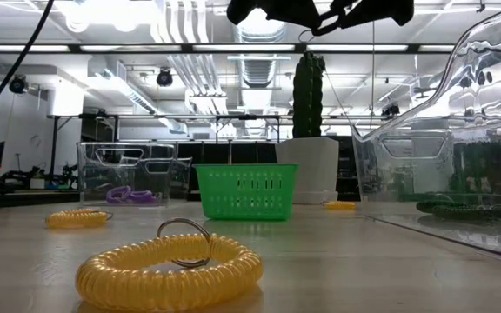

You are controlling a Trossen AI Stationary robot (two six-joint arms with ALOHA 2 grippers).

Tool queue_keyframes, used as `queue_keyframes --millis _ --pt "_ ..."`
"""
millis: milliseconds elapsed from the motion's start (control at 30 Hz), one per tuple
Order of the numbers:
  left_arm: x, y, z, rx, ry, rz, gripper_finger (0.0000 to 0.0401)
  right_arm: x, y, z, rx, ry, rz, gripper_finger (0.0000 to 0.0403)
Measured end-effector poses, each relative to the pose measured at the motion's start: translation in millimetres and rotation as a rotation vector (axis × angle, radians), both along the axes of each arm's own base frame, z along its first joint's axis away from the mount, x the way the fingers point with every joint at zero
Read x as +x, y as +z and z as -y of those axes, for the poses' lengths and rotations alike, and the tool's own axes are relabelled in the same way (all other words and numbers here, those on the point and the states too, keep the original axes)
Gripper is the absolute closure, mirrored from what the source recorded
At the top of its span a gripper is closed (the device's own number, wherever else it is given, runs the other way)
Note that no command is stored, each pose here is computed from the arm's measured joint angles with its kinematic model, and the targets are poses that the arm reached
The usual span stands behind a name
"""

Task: Sort spring keychains
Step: Put the black spring keychain into the bottom transparent bin

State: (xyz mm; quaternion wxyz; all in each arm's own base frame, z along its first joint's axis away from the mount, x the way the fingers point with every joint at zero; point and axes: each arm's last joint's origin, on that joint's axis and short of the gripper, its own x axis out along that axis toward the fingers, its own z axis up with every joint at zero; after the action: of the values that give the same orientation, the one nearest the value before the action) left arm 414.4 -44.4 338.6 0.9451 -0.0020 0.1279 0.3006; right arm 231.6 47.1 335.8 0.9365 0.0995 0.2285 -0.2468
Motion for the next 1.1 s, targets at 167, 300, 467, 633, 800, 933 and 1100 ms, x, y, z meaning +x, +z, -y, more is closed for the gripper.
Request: queue_keyframes --millis 167,300,467,633,800,933,1100 --pt "-0.1 -0.1 0.9 -0.002 -0.001 0.001 0.0401 1.7 0.3 5.8 0.000 -0.027 -0.003 0.0193" --pt "-0.2 -0.3 1.0 -0.002 -0.002 -0.001 0.0401 -1.2 -0.9 8.8 0.024 -0.050 0.009 0.0226" --pt "-0.2 -0.4 1.0 -0.003 -0.002 -0.001 0.0401 -2.6 -0.8 9.0 0.030 -0.050 0.008 0.0304" --pt "0.0 -0.5 1.3 -0.008 -0.014 -0.002 0.0401 -2.6 -1.4 8.6 0.029 -0.040 0.002 0.0381" --pt "0.2 -0.4 2.0 -0.018 -0.042 -0.003 0.0398 -2.6 -1.7 8.5 0.032 -0.038 0.002 0.0387" --pt "0.3 -0.6 2.2 -0.020 -0.049 -0.004 0.0384 -2.5 -1.6 8.5 0.032 -0.039 0.003 0.0389" --pt "0.3 -0.7 2.3 -0.019 -0.052 -0.005 0.0363 -2.4 -1.5 8.5 0.032 -0.039 0.004 0.0390"
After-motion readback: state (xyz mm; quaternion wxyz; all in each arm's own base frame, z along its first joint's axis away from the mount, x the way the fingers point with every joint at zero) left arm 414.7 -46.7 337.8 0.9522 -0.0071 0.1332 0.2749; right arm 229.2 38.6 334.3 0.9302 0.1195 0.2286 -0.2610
